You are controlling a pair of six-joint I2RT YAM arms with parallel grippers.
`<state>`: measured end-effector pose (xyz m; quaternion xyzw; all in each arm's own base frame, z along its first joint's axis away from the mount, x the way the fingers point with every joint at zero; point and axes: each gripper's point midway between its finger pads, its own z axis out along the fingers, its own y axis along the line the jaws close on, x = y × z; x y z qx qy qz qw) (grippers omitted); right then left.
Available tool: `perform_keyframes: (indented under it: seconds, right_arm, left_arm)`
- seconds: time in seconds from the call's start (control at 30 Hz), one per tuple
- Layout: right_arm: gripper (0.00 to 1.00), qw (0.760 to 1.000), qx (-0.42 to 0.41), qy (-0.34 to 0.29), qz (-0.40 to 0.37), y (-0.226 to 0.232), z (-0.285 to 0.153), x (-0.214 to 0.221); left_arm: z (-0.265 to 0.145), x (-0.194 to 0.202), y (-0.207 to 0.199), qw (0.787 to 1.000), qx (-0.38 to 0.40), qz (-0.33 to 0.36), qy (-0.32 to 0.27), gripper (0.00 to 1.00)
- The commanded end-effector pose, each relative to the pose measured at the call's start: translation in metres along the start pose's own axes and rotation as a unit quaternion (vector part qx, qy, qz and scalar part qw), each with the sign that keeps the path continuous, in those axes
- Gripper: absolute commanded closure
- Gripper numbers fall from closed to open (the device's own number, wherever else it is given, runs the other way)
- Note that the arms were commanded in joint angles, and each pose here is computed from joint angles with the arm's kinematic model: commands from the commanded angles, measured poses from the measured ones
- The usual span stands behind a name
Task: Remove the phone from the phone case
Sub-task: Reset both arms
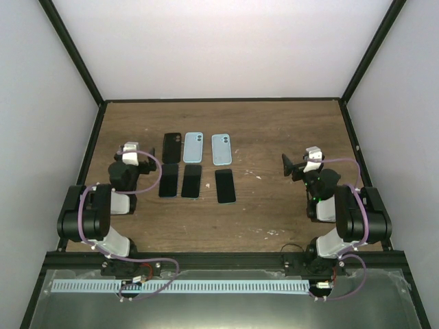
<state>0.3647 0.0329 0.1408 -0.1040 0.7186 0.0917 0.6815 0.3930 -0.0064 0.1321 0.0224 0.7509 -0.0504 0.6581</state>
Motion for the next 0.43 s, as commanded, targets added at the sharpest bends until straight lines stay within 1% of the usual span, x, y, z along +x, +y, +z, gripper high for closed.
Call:
perform_keyframes:
  seconds: [0.0, 0.4]
  right_arm:
    - [0.00, 1.000, 0.007, -0.021, -0.013, -0.0057, 0.0029, -0.0130]
    - [0.00, 1.000, 0.008, -0.022, -0.013, -0.0057, 0.0029, -0.0132]
  left_arm:
    - [0.0005, -0.0034, 0.0022, 1.000, -0.008, 0.001, -0.006, 0.00]
    - [0.0005, -0.0032, 0.0019, 1.000, -0.007, 0.001, -0.006, 0.00]
